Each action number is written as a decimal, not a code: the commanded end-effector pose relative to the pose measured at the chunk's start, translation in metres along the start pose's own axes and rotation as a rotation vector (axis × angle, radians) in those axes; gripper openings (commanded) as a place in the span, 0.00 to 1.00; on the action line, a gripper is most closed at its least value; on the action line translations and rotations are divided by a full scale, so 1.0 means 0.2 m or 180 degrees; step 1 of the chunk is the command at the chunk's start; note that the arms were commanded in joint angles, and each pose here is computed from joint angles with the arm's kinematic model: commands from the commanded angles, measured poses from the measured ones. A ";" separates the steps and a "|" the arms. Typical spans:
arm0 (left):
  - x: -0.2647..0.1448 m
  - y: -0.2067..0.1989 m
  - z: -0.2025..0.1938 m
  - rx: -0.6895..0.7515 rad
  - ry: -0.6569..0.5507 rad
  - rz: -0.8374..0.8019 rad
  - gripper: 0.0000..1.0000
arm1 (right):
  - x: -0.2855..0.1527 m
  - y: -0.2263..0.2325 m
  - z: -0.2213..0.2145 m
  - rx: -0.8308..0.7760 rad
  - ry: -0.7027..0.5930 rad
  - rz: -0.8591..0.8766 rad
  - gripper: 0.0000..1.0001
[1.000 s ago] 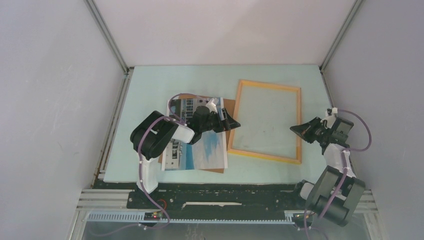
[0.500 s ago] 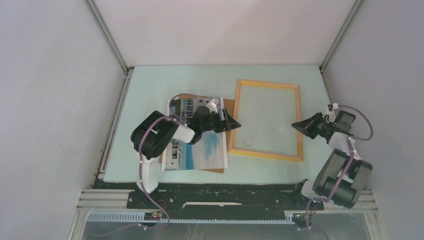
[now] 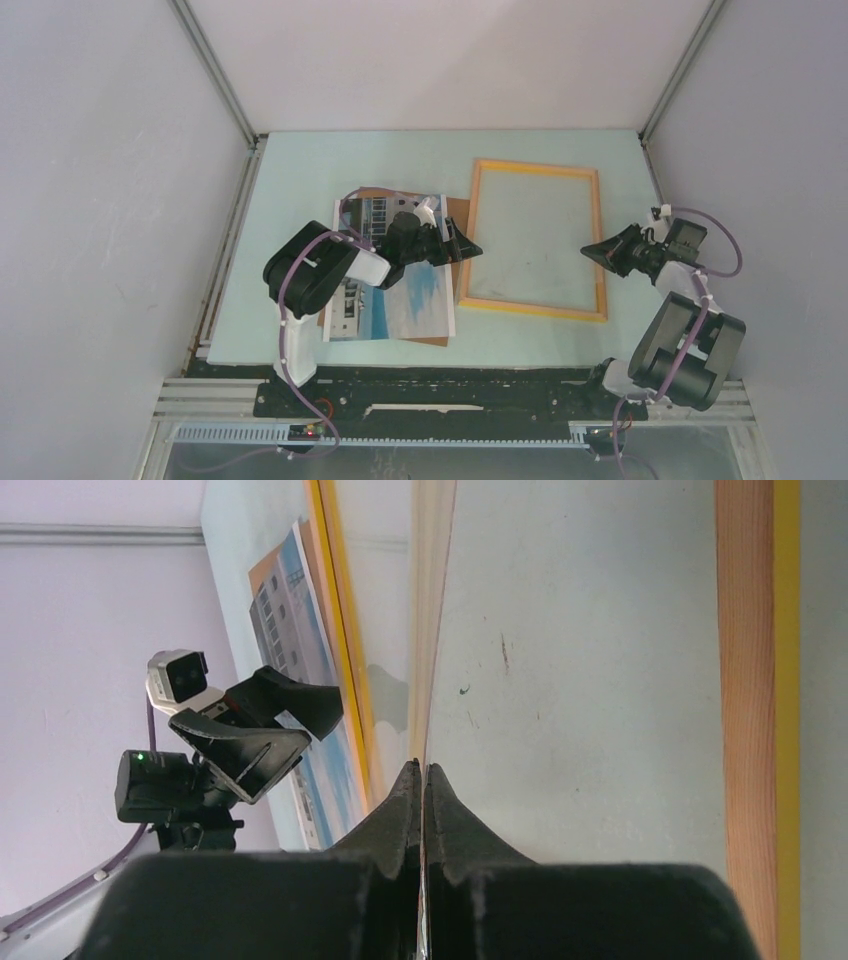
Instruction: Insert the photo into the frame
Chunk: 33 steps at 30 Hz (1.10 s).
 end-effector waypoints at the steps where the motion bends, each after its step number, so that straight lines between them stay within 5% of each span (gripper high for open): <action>1: 0.03 0.00 -0.02 -0.0027 0.0117 -0.0001 0.91 | 0.00 0.07 -0.01 -0.0335 -0.0020 0.0122 0.00; 33: 0.02 -0.01 -0.01 0.0000 0.0104 -0.0002 0.91 | 0.05 0.15 -0.02 -0.0715 -0.0125 0.0142 0.16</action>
Point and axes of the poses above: each gripper's point midway between its finger pads, its own x axis out along the fingers, its own y axis along the line the jaws close on, z = x × y, the point moved 10 cm from there along -x, back along the fingers, and after that the axes turned 8 degrees about x, right-handed, at the moved point
